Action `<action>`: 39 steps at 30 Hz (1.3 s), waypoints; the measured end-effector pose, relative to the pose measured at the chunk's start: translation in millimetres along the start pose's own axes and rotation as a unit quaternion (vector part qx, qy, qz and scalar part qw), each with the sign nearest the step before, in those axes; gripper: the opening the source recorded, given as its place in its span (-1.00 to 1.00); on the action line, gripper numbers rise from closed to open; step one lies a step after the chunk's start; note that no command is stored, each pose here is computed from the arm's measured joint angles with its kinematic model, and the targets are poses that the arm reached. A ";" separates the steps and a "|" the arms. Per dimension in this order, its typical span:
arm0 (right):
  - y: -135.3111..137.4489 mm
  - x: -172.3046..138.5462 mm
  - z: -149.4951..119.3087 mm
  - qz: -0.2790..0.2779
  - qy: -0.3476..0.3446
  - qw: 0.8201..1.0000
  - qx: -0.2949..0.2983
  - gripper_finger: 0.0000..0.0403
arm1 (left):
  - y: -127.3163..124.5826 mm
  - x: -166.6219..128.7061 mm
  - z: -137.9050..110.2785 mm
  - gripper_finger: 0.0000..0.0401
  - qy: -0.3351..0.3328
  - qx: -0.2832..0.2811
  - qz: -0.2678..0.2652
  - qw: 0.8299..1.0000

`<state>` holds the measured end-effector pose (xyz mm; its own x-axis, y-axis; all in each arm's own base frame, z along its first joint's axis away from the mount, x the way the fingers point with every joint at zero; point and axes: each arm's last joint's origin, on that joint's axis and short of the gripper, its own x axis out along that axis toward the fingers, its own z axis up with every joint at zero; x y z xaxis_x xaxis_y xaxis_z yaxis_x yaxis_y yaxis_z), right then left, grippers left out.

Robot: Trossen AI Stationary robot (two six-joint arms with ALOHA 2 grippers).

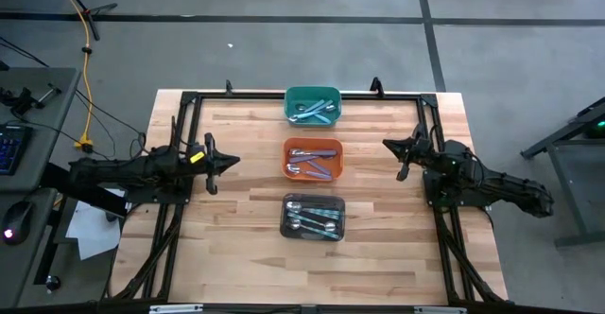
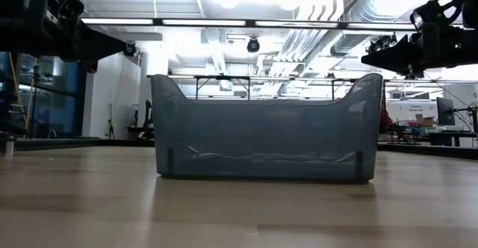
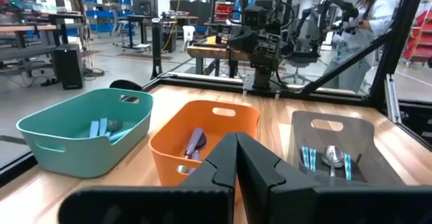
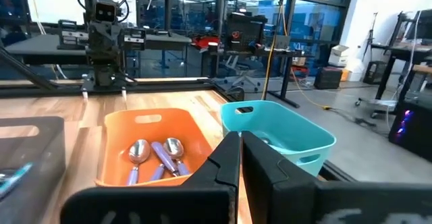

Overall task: Sort silverware by color (type)
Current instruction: Return to Home Position

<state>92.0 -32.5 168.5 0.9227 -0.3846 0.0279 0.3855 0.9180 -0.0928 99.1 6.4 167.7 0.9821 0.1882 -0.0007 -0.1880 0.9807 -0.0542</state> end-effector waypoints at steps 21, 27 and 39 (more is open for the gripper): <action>-3.1 -0.1 1.3 -0.052 -0.003 0.998 -0.018 -1.00 | 0.4 0.3 0.2 -1.00 -0.001 -0.037 0.008 0.999; -3.1 -0.1 1.3 -0.052 -0.003 0.999 -0.017 -1.00 | 0.4 0.3 0.2 -1.00 -0.001 -0.037 0.008 0.999; -3.1 -0.1 1.3 -0.052 -0.003 0.999 -0.017 -1.00 | 0.4 0.3 0.1 -1.00 -0.001 -0.037 0.008 0.999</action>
<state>90.7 -35.2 170.1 0.8782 -0.4762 0.0448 0.4779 0.8697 -0.1236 99.3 6.8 167.8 0.9789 0.2045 -0.0006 -0.2029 0.9708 -0.1279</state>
